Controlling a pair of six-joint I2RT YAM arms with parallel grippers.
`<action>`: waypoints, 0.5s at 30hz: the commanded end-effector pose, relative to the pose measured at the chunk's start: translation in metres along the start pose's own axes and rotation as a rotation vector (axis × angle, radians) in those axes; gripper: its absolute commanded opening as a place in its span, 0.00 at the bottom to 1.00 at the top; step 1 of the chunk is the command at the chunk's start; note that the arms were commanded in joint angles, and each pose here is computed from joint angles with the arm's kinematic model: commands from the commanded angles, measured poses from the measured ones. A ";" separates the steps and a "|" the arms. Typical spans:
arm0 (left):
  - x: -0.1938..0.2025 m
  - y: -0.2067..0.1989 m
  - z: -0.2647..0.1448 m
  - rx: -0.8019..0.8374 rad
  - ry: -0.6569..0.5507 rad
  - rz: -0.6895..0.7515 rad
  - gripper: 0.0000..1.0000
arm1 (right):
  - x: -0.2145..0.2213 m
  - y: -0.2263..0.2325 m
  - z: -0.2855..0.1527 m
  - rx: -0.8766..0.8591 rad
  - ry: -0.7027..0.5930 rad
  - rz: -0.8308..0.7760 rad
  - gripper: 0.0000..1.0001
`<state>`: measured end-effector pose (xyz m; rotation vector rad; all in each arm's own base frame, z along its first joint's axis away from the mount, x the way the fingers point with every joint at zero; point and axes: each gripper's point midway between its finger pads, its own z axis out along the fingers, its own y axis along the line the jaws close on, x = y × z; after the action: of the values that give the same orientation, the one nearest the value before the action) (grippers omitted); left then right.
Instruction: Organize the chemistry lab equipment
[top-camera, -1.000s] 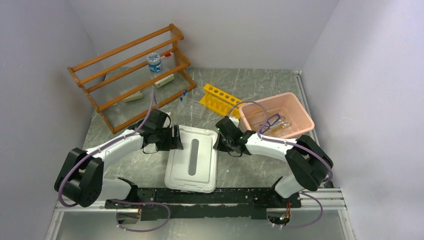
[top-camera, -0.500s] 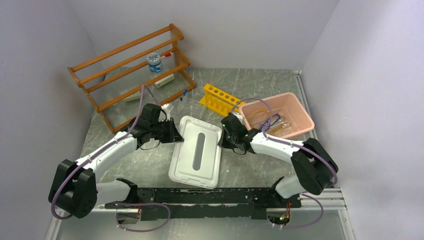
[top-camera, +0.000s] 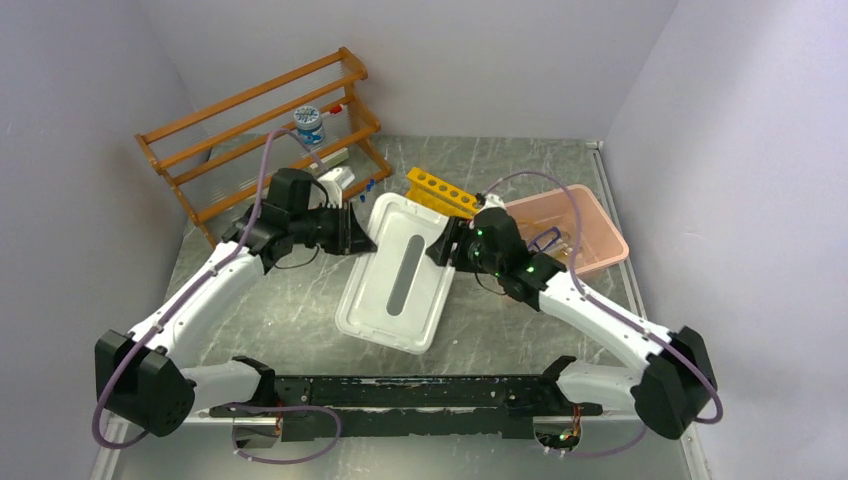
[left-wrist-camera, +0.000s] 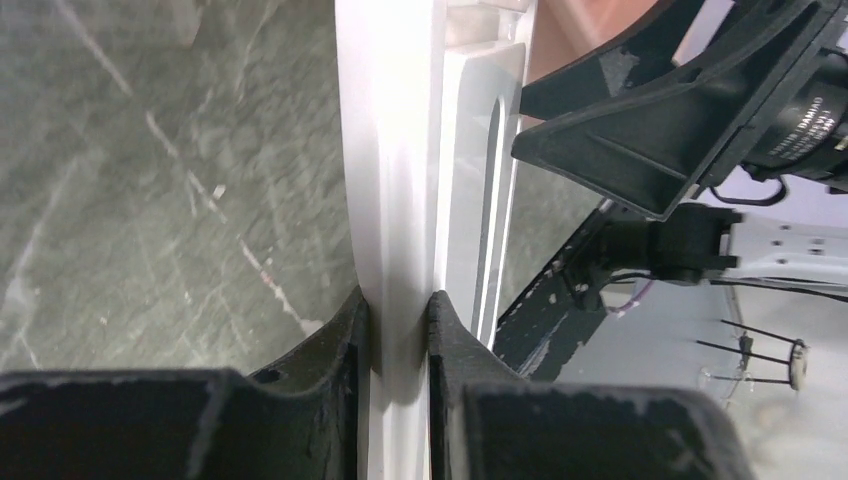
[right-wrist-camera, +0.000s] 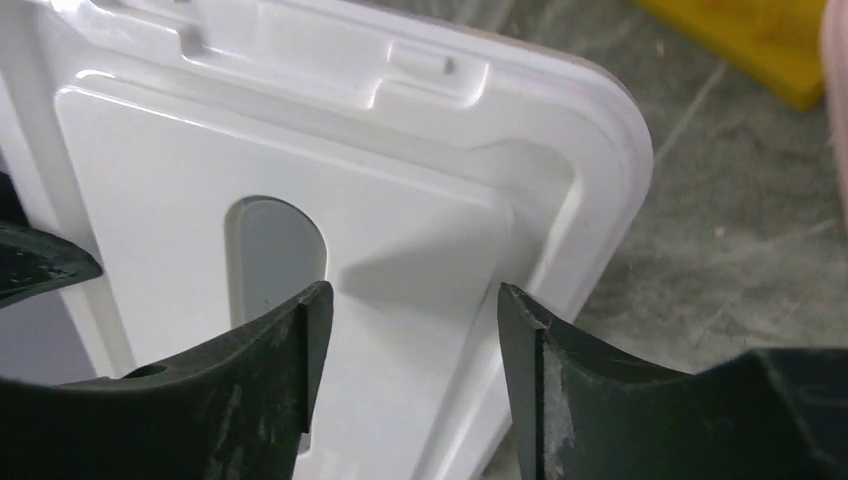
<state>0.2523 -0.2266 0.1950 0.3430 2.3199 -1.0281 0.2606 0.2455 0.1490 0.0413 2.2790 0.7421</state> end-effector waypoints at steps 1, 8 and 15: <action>-0.033 -0.052 -0.037 0.133 -0.054 0.063 0.05 | -0.049 0.028 -0.032 -0.103 -0.127 0.000 0.67; -0.078 -0.075 -0.070 0.091 -0.213 0.111 0.05 | -0.104 0.051 -0.081 -0.193 -0.303 0.030 0.71; -0.116 -0.077 -0.075 0.042 -0.280 0.107 0.05 | -0.136 0.061 -0.107 -0.198 -0.383 0.030 0.69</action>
<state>0.2647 -0.2257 0.3292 0.3660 2.0458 -1.0256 0.2768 0.2195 0.3104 0.1039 1.8688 0.9193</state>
